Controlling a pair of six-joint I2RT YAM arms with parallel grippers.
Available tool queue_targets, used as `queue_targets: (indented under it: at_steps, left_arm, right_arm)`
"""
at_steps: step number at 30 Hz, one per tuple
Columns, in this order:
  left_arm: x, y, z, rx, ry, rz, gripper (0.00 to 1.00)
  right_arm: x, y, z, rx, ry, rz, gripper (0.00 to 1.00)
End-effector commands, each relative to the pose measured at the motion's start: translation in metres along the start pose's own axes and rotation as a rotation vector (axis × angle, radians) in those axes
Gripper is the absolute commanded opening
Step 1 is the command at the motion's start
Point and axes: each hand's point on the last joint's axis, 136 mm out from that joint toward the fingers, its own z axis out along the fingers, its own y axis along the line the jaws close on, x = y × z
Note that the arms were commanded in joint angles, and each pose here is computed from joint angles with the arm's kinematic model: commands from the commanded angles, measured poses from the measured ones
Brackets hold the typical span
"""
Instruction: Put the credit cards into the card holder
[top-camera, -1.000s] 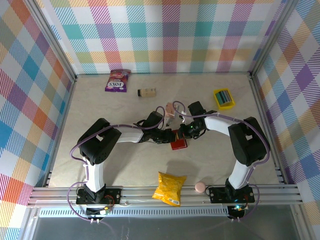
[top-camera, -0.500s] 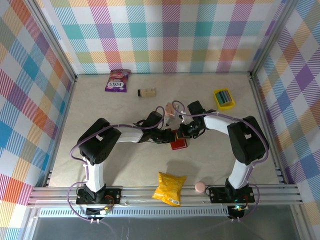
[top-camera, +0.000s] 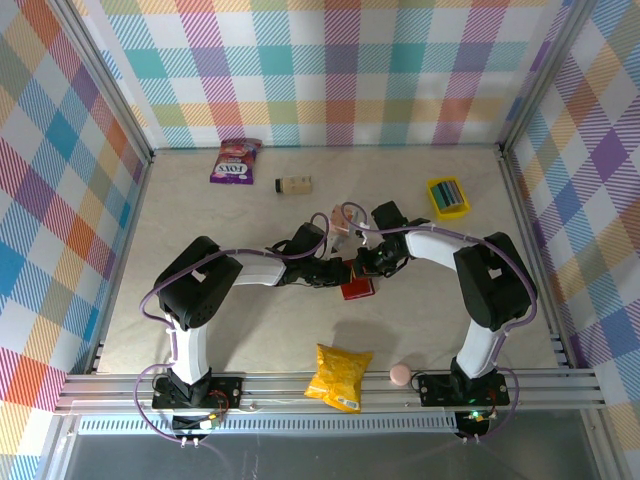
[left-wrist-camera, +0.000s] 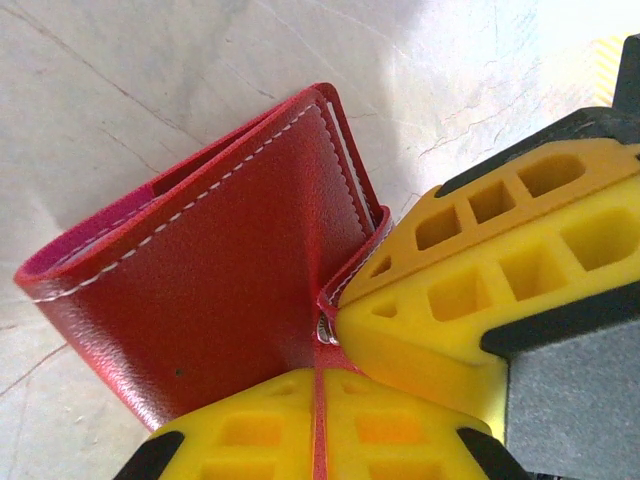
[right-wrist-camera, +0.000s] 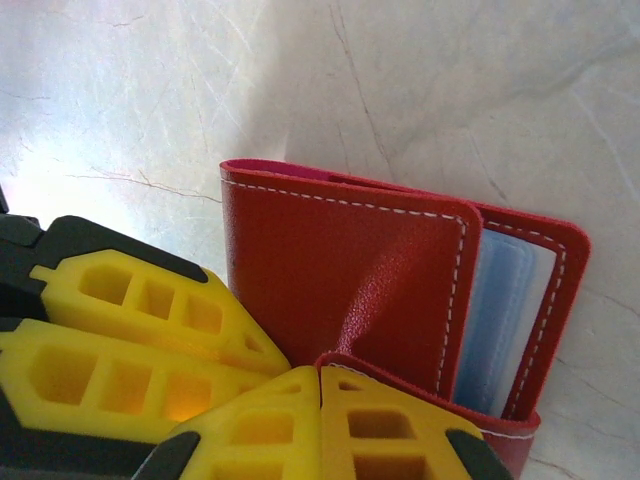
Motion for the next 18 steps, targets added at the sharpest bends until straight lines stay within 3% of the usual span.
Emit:
queue_targets:
  at_steps: [1,11,18]
  left_arm:
    - [0.002,0.014,-0.01,-0.038,-0.004,-0.032,0.11]
    - [0.0,0.011,-0.015,-0.03,-0.011,-0.033,0.11]
    - [-0.008,0.002,-0.037,0.002,-0.052,-0.044,0.11]
  right_arm:
    - [0.043,-0.045,0.025,0.198,0.152,0.04,0.0]
    - [0.055,-0.057,0.028,0.319,0.185,0.051,0.0]
    - [0.057,-0.06,0.029,0.336,0.183,0.069,0.0]
